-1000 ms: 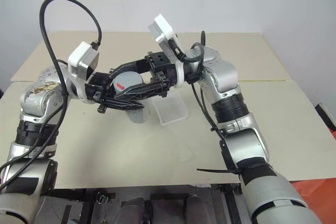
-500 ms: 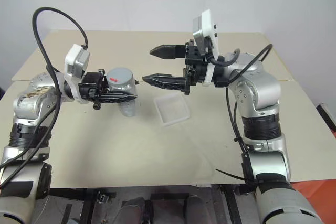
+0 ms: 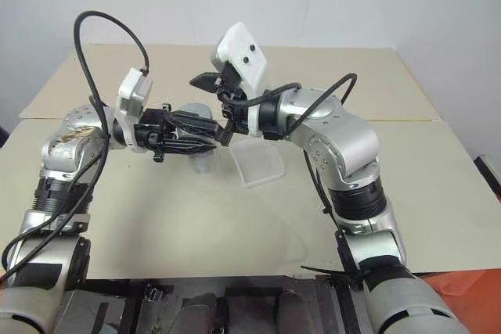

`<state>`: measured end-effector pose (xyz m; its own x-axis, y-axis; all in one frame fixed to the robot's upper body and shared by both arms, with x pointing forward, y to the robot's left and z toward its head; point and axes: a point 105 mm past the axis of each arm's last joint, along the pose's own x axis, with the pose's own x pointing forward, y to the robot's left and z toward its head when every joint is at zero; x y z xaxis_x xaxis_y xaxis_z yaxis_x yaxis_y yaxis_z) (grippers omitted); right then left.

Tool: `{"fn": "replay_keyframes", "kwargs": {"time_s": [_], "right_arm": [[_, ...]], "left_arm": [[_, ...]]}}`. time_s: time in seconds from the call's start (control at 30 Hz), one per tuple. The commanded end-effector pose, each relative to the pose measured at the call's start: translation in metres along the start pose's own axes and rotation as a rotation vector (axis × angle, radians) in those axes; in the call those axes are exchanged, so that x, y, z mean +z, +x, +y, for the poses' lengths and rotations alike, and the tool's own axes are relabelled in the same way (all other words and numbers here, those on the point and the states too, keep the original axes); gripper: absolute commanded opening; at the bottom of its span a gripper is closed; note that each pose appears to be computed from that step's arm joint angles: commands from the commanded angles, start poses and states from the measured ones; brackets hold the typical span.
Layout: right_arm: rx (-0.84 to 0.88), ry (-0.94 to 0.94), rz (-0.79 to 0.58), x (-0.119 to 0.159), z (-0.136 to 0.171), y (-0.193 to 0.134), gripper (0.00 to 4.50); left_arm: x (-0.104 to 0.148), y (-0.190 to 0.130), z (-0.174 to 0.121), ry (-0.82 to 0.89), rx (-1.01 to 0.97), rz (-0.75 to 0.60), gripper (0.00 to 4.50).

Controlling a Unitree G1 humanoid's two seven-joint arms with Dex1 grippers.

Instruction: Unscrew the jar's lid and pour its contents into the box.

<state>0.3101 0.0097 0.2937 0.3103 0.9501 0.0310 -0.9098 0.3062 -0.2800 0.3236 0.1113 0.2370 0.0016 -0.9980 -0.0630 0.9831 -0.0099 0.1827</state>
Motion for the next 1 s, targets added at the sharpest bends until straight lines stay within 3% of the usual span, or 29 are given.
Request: {"fn": "replay_keyframes", "kwargs": {"time_s": [0.03,0.5,1.0], "right_arm": [[-0.039,-0.031,-0.038,0.008,-0.006,0.002,4.47],[0.034,-0.025,-0.080,0.022,0.018,-0.004,4.47],[-0.027,0.019,-0.042,0.004,0.003,-0.004,4.47]], "left_arm": [[0.019,0.002,0.000,0.073,-0.021,-0.026,2.03],[0.019,0.001,0.002,0.084,-0.003,-0.027,2.03],[0.020,-0.002,0.000,0.083,-0.003,-0.026,2.03]]}}
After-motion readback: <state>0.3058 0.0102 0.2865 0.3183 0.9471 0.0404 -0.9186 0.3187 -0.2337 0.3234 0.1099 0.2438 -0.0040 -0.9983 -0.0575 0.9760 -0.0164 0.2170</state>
